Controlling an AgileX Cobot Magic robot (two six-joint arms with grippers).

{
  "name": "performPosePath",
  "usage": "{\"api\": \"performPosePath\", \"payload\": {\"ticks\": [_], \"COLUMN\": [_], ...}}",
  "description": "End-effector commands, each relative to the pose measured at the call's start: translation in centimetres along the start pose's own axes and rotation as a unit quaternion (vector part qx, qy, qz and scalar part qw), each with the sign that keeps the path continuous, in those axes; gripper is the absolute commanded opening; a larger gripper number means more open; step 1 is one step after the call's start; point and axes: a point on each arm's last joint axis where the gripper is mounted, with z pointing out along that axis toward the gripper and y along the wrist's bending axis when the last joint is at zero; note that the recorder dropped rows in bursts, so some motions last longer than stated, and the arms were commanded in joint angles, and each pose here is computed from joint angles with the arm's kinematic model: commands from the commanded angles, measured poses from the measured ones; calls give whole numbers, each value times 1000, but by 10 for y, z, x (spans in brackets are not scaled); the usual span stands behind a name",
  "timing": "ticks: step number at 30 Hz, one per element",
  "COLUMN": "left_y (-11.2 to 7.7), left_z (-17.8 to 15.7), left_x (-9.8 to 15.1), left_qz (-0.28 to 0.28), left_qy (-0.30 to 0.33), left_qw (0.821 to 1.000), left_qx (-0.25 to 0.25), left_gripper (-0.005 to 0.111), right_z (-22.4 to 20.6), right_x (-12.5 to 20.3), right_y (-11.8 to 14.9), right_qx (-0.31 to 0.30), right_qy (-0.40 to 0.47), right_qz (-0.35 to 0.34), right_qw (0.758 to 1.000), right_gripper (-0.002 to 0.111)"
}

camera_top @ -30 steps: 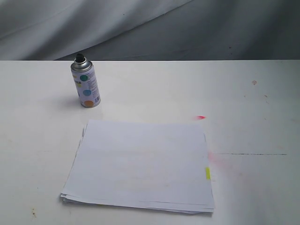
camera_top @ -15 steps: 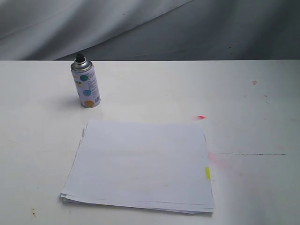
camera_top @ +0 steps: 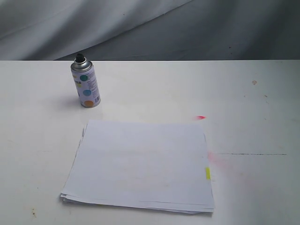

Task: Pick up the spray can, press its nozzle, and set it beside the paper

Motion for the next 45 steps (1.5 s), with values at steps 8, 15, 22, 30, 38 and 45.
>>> {"api": "performPosePath", "payload": {"ticks": [8,15,22,30,38,45], "left_y": [0,0,0,0,0,0], "left_z": [0,0,0,0,0,0], "left_x": [1,1,1,1,1,1], "left_qz": [4,4,4,4,4,4], "left_qy": [-1,-1,-1,-1,-1,-2], "left_qw": [1000,1000,1000,1000,1000,1000], "left_qx": [3,3,3,3,3,3], "left_gripper": [0,0,0,0,0,0], "right_z": [-20,-32,-34,-39,-47,-48], "right_x": [50,73,94,117,116,120], "right_y": [5,4,7,10,11,12], "right_qx": [4,26,23,19,16,11], "right_qy": [77,152,183,223,213,235], "right_qz": [-17,-6,15,25,19,20], "right_qw": [997,988,983,974,977,972], "right_gripper": [0,0,0,0,0,0]}}
